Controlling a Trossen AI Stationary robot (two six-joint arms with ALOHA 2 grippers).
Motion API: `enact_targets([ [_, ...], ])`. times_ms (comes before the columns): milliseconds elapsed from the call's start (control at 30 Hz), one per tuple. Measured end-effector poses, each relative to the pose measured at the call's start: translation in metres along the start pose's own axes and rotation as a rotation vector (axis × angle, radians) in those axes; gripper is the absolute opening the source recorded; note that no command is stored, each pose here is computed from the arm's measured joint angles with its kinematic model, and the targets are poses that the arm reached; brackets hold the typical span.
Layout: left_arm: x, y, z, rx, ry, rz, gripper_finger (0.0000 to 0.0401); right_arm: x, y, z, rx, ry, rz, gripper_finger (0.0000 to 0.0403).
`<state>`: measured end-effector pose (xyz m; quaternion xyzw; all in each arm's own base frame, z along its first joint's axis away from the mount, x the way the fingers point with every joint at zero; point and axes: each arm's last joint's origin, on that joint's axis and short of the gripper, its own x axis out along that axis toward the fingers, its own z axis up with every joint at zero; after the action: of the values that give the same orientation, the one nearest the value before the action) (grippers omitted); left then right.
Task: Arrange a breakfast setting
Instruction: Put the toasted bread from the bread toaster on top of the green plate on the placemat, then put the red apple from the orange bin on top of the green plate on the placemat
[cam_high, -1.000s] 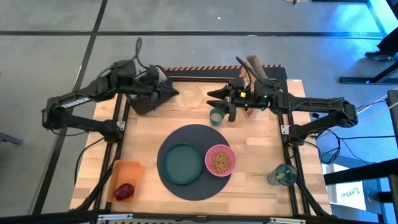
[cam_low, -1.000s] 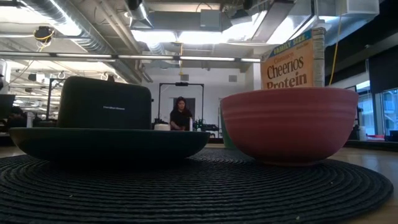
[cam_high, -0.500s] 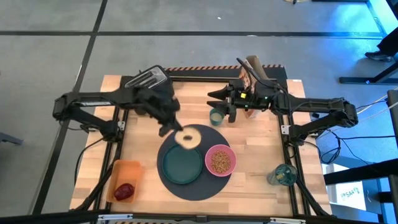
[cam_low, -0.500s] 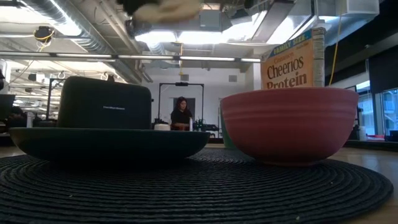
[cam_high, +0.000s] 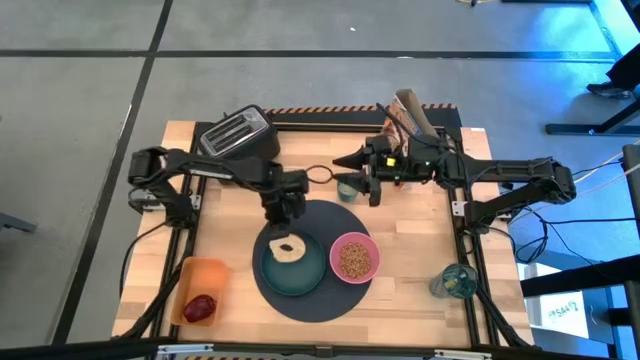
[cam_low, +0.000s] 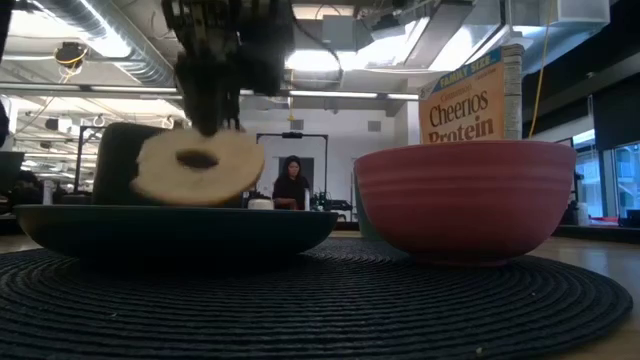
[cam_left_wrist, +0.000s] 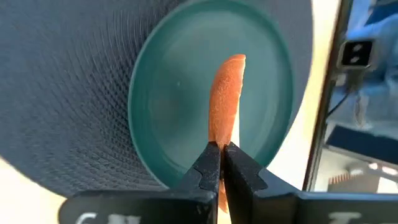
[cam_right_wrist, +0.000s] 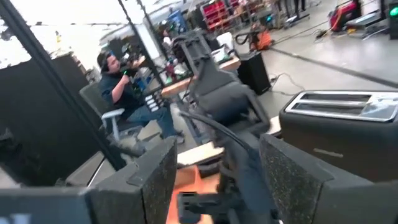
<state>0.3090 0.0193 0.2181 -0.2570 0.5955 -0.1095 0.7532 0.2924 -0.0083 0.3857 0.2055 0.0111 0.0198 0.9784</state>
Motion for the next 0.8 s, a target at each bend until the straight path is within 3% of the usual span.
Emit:
enact_targets([
  [200,0.023,0.012,0.004,-0.019,0.077,0.009,0.0003,0.0,0.007,-0.006,-0.024,0.03,-0.005,0.0218],
  [433,0.027,0.019,0.005,-0.03,0.075,0.137,0.0011,0.0,0.005,-0.01,-0.022,0.071,-0.033,0.0218],
  [800,0.024,0.019,0.002,-0.115,0.101,0.204,0.0115,-0.016,0.012,0.005,-0.075,0.002,0.017,0.0218],
])
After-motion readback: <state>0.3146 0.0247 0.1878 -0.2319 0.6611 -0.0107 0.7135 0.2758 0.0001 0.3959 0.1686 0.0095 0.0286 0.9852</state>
